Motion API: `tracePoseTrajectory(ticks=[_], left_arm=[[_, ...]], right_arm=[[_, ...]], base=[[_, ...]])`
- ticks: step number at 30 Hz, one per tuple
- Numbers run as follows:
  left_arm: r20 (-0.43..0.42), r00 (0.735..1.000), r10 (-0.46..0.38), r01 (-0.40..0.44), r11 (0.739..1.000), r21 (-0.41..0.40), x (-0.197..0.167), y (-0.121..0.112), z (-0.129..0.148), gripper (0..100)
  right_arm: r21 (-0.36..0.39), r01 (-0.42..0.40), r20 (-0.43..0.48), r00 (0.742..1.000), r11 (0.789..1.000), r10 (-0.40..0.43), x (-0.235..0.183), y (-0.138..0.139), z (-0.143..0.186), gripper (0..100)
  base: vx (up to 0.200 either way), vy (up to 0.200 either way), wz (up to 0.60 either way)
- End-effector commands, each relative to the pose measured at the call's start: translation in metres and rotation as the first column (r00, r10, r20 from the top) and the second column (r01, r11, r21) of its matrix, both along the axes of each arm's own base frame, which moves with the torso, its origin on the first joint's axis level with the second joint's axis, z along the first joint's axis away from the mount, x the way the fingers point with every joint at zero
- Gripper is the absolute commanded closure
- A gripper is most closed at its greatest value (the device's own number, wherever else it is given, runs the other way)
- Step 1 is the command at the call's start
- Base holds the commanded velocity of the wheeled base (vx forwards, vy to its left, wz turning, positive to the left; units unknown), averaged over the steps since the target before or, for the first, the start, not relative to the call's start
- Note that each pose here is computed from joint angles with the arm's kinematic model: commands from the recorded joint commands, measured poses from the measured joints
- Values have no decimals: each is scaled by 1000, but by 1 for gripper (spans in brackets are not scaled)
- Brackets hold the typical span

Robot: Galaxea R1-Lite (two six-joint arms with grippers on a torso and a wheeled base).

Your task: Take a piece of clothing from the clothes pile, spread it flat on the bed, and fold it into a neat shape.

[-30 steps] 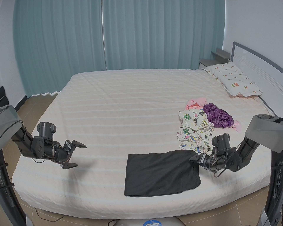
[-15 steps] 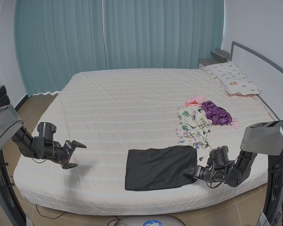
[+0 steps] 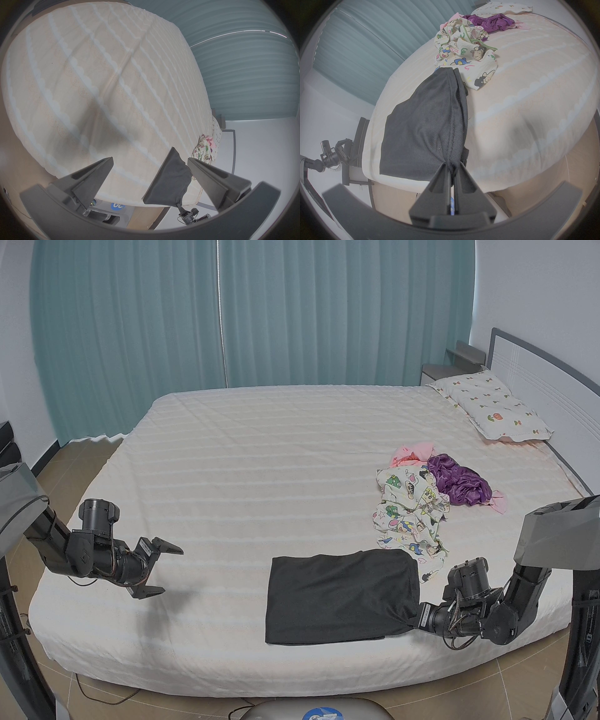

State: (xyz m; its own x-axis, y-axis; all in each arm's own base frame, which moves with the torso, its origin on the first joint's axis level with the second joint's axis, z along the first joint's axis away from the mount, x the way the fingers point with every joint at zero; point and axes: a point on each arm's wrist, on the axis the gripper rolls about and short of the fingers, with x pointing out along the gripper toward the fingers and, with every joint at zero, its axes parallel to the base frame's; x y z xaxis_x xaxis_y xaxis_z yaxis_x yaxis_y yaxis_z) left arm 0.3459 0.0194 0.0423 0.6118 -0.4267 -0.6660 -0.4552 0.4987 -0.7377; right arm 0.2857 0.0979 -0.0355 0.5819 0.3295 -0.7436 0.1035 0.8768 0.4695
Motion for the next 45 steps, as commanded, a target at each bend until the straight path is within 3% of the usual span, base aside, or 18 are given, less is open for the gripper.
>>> tracePoseTrajectory(ticks=[1, 12, 13, 18, 22, 30, 34, 45], left_arm=[[-1, 1000, 1, -1, 1000, 0, 0, 0, 0, 0], [-1, 1000, 1, -1, 1000, 0, 0, 0, 0, 0], [-1, 1000, 1, -1, 1000, 0, 0, 0, 0, 0], [-1, 1000, 1, -1, 1000, 0, 0, 0, 0, 0], [-2, 1000, 0, 0, 1000, 1, -1, 0, -1, 0], [2, 1000, 4, -4, 1000, 2, 1, 0, 1, 0], [0, 1000, 6, -6, 1000, 2, 0, 0, 0, 0], [-2, 1000, 5, -5, 1000, 2, 0, 0, 0, 0]], right_arm=[[-6, 0, -13, 1000, 1000, 0, -5, -2, 0, 100], [-28, -8, -39, 999, 1000, 7, -13, -5, -5, 100], [-29, -9, -39, 999, 1000, 8, -13, -5, -5, 0], [-15, 1, -2, 1000, 1000, -2, -10, -5, 0, 0], [23, 21, 84, 996, 1000, -23, -8, -8, 16, 0], [141, 174, 136, 972, 975, -193, 33, -16, 18, 0], [131, 220, 176, 954, 967, -241, 61, -16, 6, 0], [133, 247, 177, 947, 960, -268, 113, -16, -3, 0]], base=[[0, 0, 0], [0, 0, 0], [0, 0, 0], [0, 0, 0], [0, 0, 0], [0, 0, 0], [50, 0, 0], [36, 0, 0]])
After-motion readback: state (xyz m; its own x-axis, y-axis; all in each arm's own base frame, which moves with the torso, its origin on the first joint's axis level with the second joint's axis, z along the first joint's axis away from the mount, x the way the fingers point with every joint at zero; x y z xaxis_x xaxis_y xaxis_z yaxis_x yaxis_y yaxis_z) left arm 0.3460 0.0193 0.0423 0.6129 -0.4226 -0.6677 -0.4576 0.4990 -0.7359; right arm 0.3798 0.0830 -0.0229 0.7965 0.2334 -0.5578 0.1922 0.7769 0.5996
